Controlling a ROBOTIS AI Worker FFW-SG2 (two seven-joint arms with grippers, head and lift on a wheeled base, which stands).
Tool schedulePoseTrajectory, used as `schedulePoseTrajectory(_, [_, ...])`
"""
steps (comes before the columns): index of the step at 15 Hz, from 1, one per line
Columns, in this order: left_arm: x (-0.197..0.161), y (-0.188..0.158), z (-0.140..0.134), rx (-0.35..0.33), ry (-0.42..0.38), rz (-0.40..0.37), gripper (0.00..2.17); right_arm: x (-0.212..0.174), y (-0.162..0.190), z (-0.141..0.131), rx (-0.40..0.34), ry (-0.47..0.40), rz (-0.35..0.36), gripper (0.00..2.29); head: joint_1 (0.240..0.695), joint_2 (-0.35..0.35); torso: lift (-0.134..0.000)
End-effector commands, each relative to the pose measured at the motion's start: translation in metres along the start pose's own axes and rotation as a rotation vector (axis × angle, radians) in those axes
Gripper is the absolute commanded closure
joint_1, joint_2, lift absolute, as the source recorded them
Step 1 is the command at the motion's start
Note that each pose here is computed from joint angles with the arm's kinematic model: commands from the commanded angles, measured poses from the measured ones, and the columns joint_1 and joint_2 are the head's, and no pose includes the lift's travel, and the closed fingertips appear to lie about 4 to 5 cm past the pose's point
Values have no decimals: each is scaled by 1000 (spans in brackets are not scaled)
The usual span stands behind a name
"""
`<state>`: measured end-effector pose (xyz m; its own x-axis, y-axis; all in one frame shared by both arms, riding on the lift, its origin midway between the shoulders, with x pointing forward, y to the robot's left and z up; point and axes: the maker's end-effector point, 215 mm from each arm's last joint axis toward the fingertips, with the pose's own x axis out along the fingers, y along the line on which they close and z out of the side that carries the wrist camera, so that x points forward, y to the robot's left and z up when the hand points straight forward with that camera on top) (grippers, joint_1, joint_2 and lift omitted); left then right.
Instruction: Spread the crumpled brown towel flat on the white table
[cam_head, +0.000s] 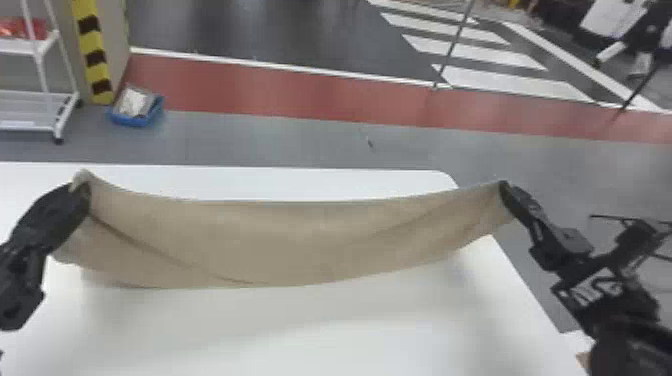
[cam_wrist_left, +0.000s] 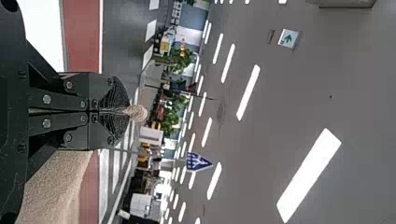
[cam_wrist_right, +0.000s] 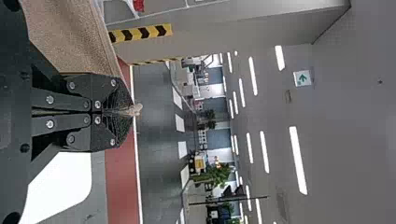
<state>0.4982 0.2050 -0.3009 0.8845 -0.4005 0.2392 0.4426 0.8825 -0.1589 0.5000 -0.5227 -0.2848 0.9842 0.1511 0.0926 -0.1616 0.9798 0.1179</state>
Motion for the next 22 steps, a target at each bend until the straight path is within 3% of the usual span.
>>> schedulePoseTrajectory(1, [-28, -4, -1, 30, 22, 29, 1717, -31, 1, 3, -2, 0, -13, 1210, 684, -336, -124])
schedulePoseTrajectory(6, [-46, -15, -32, 118, 135, 28, 1713, -56, -21, -39, 24, 94, -85, 1210, 695, -350, -124])
schedulePoseTrajectory(10, [-32, -21, -44, 179, 198, 9, 1713, -35, -32, -46, 7, 109, -117, 1210, 695, -350, -124])
schedulePoseTrajectory(12, [-19, -21, -62, 217, 267, 0, 1713, -20, -39, -59, 14, 148, -141, 1210, 695, -350, -124])
schedulePoseTrajectory(15, [0, -19, -71, 233, 276, -1, 1713, 7, -47, -69, -9, 180, -176, 1210, 695, -350, -124])
schedulePoseTrajectory(22, [12, -5, -92, 250, 307, 24, 1713, 50, -26, -112, -44, 284, -159, 1207, 695, -350, -124])
